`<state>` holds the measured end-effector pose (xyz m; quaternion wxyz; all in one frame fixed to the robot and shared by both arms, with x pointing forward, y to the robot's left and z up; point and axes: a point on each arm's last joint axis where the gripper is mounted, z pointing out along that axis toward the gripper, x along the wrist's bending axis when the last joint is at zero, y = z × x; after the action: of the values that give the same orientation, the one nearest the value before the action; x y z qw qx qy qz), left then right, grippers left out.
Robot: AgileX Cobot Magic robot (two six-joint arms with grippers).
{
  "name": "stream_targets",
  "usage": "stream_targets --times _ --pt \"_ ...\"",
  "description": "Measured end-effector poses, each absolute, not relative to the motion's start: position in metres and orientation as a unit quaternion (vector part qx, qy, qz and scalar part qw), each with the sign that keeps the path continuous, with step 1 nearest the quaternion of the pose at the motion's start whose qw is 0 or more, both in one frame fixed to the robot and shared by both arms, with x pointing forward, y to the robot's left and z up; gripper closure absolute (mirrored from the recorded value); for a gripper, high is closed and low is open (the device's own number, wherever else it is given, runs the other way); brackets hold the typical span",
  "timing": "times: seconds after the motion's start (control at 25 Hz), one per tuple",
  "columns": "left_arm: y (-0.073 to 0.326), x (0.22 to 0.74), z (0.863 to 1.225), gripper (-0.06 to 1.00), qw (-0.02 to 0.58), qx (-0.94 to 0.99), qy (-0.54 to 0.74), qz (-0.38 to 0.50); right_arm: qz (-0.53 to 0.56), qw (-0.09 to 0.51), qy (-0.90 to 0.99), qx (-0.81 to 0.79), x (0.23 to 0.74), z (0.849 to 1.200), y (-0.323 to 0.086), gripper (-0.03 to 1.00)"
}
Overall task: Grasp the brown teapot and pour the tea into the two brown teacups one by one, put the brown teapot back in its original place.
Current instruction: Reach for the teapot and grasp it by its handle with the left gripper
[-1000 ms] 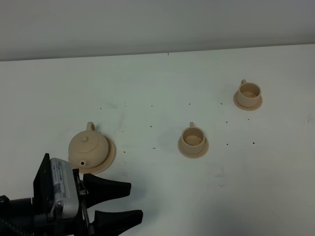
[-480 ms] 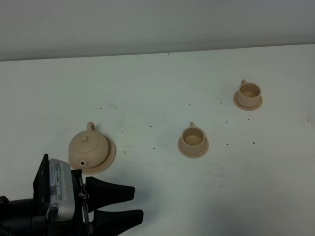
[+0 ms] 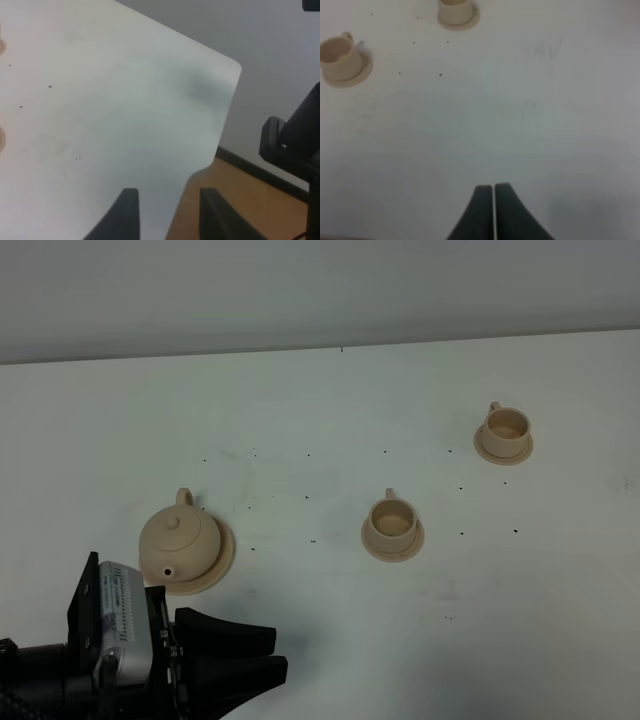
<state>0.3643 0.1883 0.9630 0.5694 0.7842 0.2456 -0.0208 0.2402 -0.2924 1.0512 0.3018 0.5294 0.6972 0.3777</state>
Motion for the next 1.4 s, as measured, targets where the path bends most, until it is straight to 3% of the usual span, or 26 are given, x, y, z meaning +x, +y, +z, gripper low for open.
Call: stream_targets --times 0.24,0.44,0.8,1.08,1.4 --pt "0.184 0.376 0.98 0.69 0.587 0.753 0.293 -0.053 0.378 0.301 0.697 0.529 0.24 1.051 -0.292 0.96" --pt "0.178 0.4 1.028 0.69 0.584 0.785 0.206 0.012 0.379 0.3 0.697 0.529 0.24 1.051 -0.292 0.95" --pt "0.194 0.438 1.073 0.69 0.395 0.888 0.035 0.235 0.383 0.296 0.697 0.529 0.24 1.051 -0.291 0.94" --pt "0.209 0.467 1.041 0.69 0.21 0.939 -0.076 0.261 0.383 0.296 0.697 0.529 0.24 1.051 -0.291 0.92" --pt "0.209 0.503 1.013 0.69 0.159 0.934 -0.082 0.308 0.383 0.296 0.697 0.529 0.24 1.051 -0.291 0.92"
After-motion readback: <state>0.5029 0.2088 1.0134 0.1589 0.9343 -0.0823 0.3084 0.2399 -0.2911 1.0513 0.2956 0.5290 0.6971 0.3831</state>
